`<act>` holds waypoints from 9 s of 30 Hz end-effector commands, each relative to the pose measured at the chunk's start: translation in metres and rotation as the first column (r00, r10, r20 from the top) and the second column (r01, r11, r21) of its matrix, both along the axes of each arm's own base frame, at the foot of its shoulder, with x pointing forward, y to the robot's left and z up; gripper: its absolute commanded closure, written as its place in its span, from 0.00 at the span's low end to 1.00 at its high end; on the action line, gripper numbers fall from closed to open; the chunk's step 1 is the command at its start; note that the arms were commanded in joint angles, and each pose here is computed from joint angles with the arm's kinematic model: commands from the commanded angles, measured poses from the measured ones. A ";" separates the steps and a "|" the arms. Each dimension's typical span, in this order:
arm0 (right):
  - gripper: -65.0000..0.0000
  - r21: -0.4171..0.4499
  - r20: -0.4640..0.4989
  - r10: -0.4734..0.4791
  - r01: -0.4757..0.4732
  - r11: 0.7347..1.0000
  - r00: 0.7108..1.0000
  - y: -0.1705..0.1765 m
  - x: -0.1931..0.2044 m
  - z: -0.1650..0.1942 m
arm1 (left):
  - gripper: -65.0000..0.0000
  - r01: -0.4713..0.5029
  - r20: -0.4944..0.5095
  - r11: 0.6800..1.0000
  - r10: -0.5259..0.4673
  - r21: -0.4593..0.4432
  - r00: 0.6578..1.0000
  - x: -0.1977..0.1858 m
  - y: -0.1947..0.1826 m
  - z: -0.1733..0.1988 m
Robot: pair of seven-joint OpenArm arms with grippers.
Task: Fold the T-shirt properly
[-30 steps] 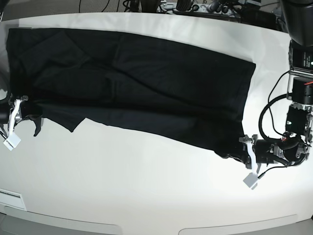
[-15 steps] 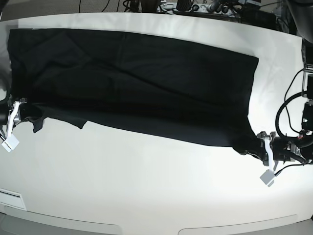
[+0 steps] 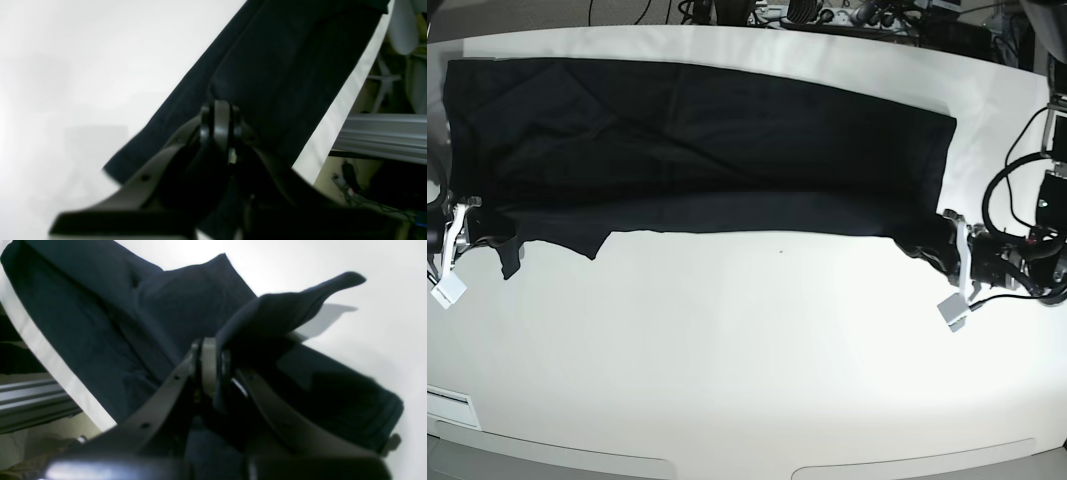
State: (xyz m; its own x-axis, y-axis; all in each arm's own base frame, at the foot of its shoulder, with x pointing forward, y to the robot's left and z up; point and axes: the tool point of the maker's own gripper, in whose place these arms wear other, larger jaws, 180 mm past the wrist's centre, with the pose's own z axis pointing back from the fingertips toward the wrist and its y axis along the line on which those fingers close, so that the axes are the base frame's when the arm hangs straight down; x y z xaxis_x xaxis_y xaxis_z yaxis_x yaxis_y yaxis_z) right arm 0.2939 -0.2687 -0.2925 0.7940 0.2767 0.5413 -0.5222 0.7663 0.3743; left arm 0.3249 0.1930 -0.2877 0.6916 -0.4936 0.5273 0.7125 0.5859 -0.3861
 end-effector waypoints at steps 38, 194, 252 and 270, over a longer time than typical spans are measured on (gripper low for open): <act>0.50 -0.176 0.081 -0.089 0.102 0.979 0.993 -0.030 0.006 -0.029 | 0.44 -0.009 -0.161 1.000 0.013 0.027 0.987 -0.059 0.018 -0.044; 0.45 -0.506 0.391 -0.470 0.612 0.608 0.791 -0.081 -0.067 -0.027 | 0.44 -0.637 -0.345 0.762 0.570 -0.118 0.746 -0.091 -0.027 -0.136; 1.00 -0.404 0.337 -0.357 0.476 0.781 0.871 -0.061 -0.061 -0.058 | 1.00 -0.588 -0.169 0.800 0.568 -0.119 0.806 -0.029 0.009 -0.088; 1.00 -0.320 0.198 -0.409 0.453 0.832 0.891 -0.033 -0.082 -0.097 | 1.00 -0.332 -0.135 0.840 0.303 -0.429 0.943 -0.037 -0.054 -0.023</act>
